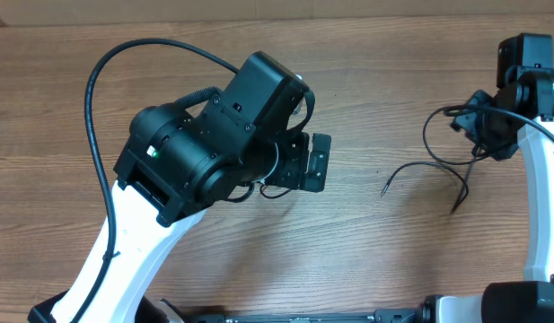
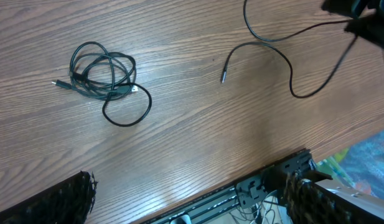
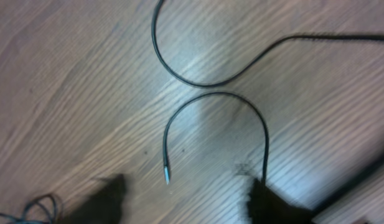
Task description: Untangle cables
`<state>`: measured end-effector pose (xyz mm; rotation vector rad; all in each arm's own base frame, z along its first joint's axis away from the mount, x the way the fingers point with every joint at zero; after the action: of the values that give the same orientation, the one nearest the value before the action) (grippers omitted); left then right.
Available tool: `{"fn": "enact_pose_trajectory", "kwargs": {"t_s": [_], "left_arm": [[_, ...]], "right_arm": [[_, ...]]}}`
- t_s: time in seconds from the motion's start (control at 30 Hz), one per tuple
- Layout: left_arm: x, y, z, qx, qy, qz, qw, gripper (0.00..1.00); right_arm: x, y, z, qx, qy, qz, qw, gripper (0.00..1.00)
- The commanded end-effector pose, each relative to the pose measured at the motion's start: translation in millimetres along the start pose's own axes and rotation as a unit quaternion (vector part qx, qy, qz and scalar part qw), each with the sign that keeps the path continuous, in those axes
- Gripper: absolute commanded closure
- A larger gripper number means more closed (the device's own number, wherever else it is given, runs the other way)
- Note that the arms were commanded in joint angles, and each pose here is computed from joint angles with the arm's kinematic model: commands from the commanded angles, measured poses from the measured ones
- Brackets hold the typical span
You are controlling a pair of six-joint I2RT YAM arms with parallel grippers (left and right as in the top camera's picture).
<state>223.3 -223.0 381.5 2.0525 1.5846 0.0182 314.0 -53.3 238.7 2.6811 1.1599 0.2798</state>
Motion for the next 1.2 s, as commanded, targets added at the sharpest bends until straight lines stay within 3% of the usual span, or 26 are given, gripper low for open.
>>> {"fn": "enact_pose_trajectory", "kwargs": {"t_s": [0.0,0.07,0.1,0.37,0.63,0.9,1.17], "left_arm": [[0.5,-0.1,3.8,0.007,0.001,0.001,1.0,0.0],[0.5,-0.2,3.8,0.007,0.001,0.001,1.0,0.0],[0.5,-0.2,3.8,0.007,0.001,0.001,1.0,0.0],[0.5,-0.1,3.8,0.007,0.001,0.001,1.0,0.0],[0.5,-0.2,3.8,0.007,0.001,0.001,1.0,0.0],[0.5,-0.1,3.8,0.007,0.001,0.001,1.0,0.0],[0.5,-0.1,3.8,0.007,0.001,0.001,1.0,0.01]], "right_arm": [[0.2,-4.7,0.7,0.011,0.004,-0.005,1.0,0.16],[-0.7,-4.9,0.6,0.011,0.001,-0.013,1.0,0.01],[-2.4,-3.8,0.2,0.008,-0.004,-0.014,1.0,0.0],[-20.0,8.9,-27.5,-0.034,-0.054,-0.013,0.998,0.0],[-16.4,29.3,-70.2,-0.097,-0.033,-0.003,0.995,0.0],[19.2,-0.8,-68.9,-0.002,0.087,-0.013,0.996,0.0],[10.5,-5.1,-25.6,0.016,0.043,-0.013,0.999,0.0]]}}
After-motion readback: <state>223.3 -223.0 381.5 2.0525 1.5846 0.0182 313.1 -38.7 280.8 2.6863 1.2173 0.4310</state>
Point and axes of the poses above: each gripper's point midway between its finger pads, its own z axis out along the fingers, its own x axis along the line the jaws close on, y = z × x, the point moved 2 cm from there along -z, back along the fingers, and after that the axes turned 3 degrees about z, right-handed, at the moved point
